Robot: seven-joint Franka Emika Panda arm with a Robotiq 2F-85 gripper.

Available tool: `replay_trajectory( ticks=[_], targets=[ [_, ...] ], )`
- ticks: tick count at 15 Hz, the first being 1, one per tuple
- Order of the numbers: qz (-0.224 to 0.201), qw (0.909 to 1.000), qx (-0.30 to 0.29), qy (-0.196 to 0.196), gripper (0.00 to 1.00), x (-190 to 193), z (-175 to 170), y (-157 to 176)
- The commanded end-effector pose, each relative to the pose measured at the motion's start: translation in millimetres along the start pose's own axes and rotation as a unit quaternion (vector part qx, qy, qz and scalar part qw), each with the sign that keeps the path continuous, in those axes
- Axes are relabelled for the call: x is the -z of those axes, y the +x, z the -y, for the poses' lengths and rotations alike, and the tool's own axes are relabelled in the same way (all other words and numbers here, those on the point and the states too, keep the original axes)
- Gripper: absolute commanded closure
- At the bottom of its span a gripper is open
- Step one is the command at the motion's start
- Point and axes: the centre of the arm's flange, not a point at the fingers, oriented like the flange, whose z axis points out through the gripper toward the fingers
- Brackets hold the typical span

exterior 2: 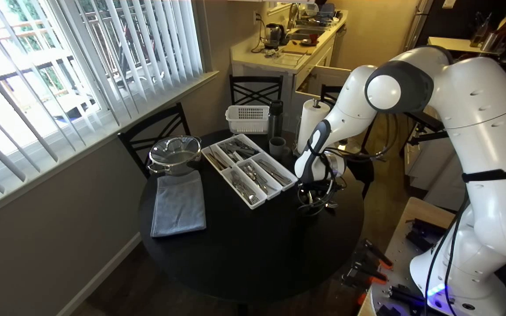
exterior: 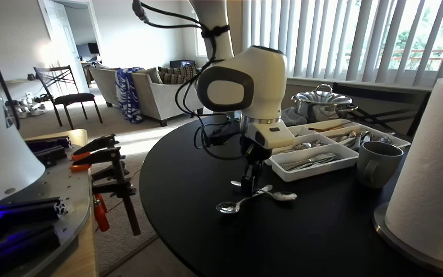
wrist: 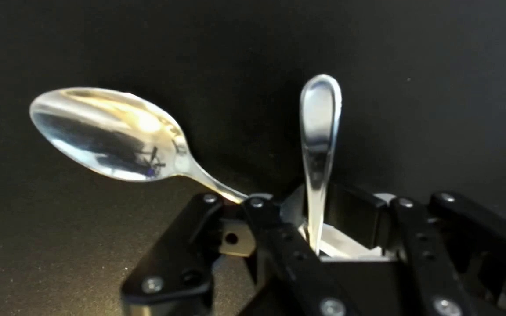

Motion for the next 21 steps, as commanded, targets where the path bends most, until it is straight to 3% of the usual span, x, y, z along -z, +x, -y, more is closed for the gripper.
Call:
replay_trajectory(
  ticks=[1, 6, 7, 8, 10, 19, 21],
  targets=[
    [-0.026, 0.9997, -0.005, 0.004, 0.98, 11, -18, -22],
    [-0.040, 0.9992, 0.004, 0.002, 0.98, 11, -25, -28],
    [-0.039, 0.9992, 0.007, 0.002, 0.90, 11, -24, -28],
    [-0.039, 0.9991, 0.013, 0.007, 0.65, 10, -23, -29],
    [-0.042, 0.9986, 0.024, 0.019, 0.60, 12, -19, -30],
    [-0.036, 0.9981, 0.029, 0.041, 0.05, 11, -13, -36],
    [-0.026, 0.9984, 0.023, 0.046, 0.00, 7, -16, -35]
  ],
)
